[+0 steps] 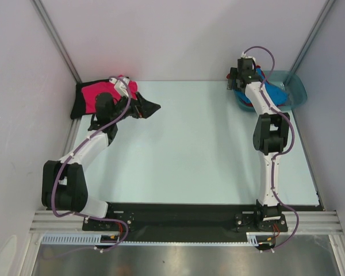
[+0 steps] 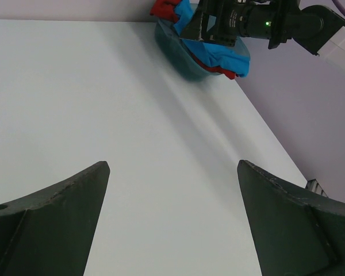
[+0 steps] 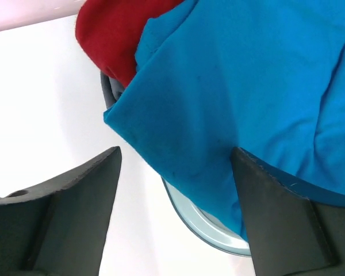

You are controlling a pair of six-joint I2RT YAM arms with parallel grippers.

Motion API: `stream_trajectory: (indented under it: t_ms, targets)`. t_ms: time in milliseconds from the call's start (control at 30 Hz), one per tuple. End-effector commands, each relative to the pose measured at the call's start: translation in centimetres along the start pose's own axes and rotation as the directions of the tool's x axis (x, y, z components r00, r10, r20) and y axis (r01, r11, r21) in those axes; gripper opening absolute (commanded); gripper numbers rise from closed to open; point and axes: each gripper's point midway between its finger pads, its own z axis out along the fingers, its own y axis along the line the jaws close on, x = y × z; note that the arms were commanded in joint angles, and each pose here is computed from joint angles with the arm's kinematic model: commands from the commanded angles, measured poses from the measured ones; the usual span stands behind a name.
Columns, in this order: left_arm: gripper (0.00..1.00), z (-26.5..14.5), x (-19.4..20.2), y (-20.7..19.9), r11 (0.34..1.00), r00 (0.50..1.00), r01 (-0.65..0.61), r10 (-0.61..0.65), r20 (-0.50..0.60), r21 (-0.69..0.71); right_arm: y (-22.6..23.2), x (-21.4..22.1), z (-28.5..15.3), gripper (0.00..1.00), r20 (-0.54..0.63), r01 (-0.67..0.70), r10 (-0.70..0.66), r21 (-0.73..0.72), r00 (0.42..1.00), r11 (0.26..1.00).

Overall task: Fold and stack the t-shirts
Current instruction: Grab the tshirt from the pile

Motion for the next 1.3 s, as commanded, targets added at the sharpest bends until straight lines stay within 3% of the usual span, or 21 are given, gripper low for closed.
stream_trajectory:
  t_ms: [0, 67, 100, 233, 400, 767, 1033, 1267]
  targets:
    - [1.0, 0.6, -1.7, -0.9, 0.998, 0.998, -0.055, 0.054, 0.03, 0.033, 0.4, -2.7, -0.6, 0.78, 0.067, -0.003, 0.003, -0.012, 0.998, 1.0]
    - [1.0, 0.7, -1.5, -0.7, 0.998, 0.998, -0.053, 0.052, 0.028, 0.03, 0.1, -2.5, -0.2, 0.71, 0.064, -0.003, 0.003, 0.003, 0.998, 1.0]
    - [1.0, 0.7, -1.5, -0.7, 0.998, 0.998, -0.053, 0.052, 0.03, 0.029, 0.1, -2.3, 0.0, 0.59, 0.059, -0.003, 0.003, 0.005, 0.998, 1.0]
    - [1.0, 0.9, -1.3, -0.3, 0.999, 0.998, -0.051, 0.051, 0.023, 0.019, -0.3, -2.7, 0.1, 0.26, 0.069, -0.014, 0.013, 0.014, 0.998, 1.0]
    - [1.0, 0.8, -1.2, -0.5, 0.999, 0.999, -0.044, 0.043, 0.019, 0.027, -0.6, -3.4, -0.5, 0.0, 0.084, -0.025, 0.024, 0.009, 0.996, 1.0]
    - [1.0, 0.6, -1.1, -0.8, 0.999, 0.999, -0.047, 0.046, 0.017, 0.025, -0.4, -5.6, -3.8, 0.0, 0.157, -0.025, 0.031, -0.04, 0.987, 0.999]
    - [1.0, 0.4, -0.5, -1.9, 0.999, 0.999, -0.042, 0.042, 0.004, 0.035, 2.8, -10.2, -13.9, 0.0, 0.281, 0.075, -0.05, -0.08, 0.958, 0.994]
    - [1.0, -1.0, -0.8, -3.3, 0.998, 0.998, -0.055, 0.054, 0.008, 0.033, 6.9, -7.0, -19.7, 0.0, 0.266, 0.154, -0.128, -0.079, 0.956, 0.985]
